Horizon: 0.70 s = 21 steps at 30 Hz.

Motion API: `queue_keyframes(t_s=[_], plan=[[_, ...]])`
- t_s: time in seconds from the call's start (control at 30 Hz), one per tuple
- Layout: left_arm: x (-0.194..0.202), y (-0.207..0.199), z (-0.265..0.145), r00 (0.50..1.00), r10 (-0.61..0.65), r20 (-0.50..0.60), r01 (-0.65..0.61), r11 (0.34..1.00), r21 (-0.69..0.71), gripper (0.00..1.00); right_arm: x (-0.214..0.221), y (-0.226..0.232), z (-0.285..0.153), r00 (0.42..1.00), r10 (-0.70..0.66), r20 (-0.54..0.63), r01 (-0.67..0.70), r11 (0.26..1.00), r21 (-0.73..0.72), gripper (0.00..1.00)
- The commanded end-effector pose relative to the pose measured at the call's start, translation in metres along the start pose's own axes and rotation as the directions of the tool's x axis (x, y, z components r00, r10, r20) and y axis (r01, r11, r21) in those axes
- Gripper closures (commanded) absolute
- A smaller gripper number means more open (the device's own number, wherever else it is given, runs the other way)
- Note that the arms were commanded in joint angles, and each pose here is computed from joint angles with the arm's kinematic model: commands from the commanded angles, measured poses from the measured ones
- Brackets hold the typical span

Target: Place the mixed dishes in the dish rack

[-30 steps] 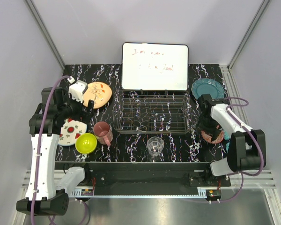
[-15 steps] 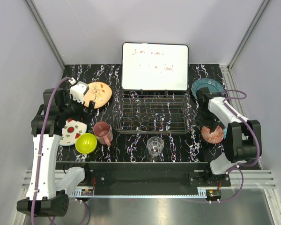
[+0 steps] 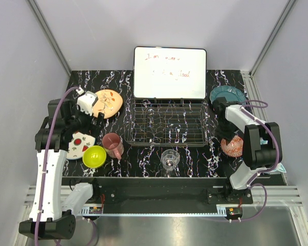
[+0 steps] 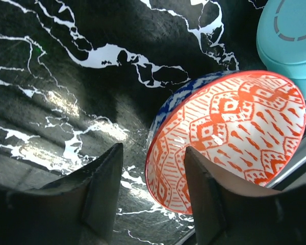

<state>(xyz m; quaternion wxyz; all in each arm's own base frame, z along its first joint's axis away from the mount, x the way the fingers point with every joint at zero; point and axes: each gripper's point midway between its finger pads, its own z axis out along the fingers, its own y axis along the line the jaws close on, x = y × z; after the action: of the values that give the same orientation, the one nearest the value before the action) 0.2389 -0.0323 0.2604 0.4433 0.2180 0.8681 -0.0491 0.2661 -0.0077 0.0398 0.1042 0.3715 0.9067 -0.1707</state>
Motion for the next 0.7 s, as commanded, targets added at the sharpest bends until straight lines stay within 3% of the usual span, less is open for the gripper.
queue_keyframes(t_s=[0.0, 0.2, 0.27, 0.33, 0.37, 0.47, 0.6, 0.67], plan=[[-0.011, 0.004, -0.002, 0.998, 0.028, 0.052, -0.027, 0.999, -0.023, 0.01, -0.005, -0.001, 0.009, 0.998, 0.053, 0.031, -0.054, 0.998, 0.022, 0.44], [-0.014, 0.007, -0.007, 0.997, 0.045, 0.065, -0.042, 0.998, -0.048, 0.01, -0.002, -0.005, 0.021, 0.998, 0.052, 0.029, -0.054, 0.997, 0.061, 0.48], [-0.012, 0.008, -0.007, 0.997, 0.045, 0.062, -0.042, 0.998, -0.053, 0.01, -0.001, -0.004, 0.023, 0.998, 0.055, 0.029, -0.057, 0.996, 0.064, 0.55], [-0.012, 0.009, -0.009, 0.997, 0.048, 0.063, -0.044, 0.997, -0.059, 0.01, -0.004, -0.003, 0.019, 0.997, 0.062, 0.037, -0.063, 0.997, 0.049, 0.65], [-0.012, 0.008, -0.009, 0.997, 0.049, 0.064, -0.045, 0.997, -0.059, 0.01, -0.006, -0.002, 0.016, 0.997, 0.067, 0.044, -0.068, 0.997, 0.036, 0.78], [-0.011, 0.009, -0.008, 0.997, 0.05, 0.059, -0.046, 0.997, -0.061, 0.01, -0.015, 0.001, -0.001, 0.994, 0.085, 0.066, -0.084, 0.996, -0.016, 1.0], [-0.014, 0.01, -0.008, 0.997, 0.047, 0.06, -0.044, 0.997, -0.062, 0.01, -0.03, 0.005, -0.04, 0.988, 0.128, 0.092, -0.115, 0.985, -0.126, 1.0], [-0.016, 0.01, -0.007, 0.997, 0.046, 0.061, -0.043, 0.997, -0.058, 0.01, -0.039, 0.01, -0.075, 0.983, 0.152, 0.1, -0.124, 0.961, -0.249, 1.0]])
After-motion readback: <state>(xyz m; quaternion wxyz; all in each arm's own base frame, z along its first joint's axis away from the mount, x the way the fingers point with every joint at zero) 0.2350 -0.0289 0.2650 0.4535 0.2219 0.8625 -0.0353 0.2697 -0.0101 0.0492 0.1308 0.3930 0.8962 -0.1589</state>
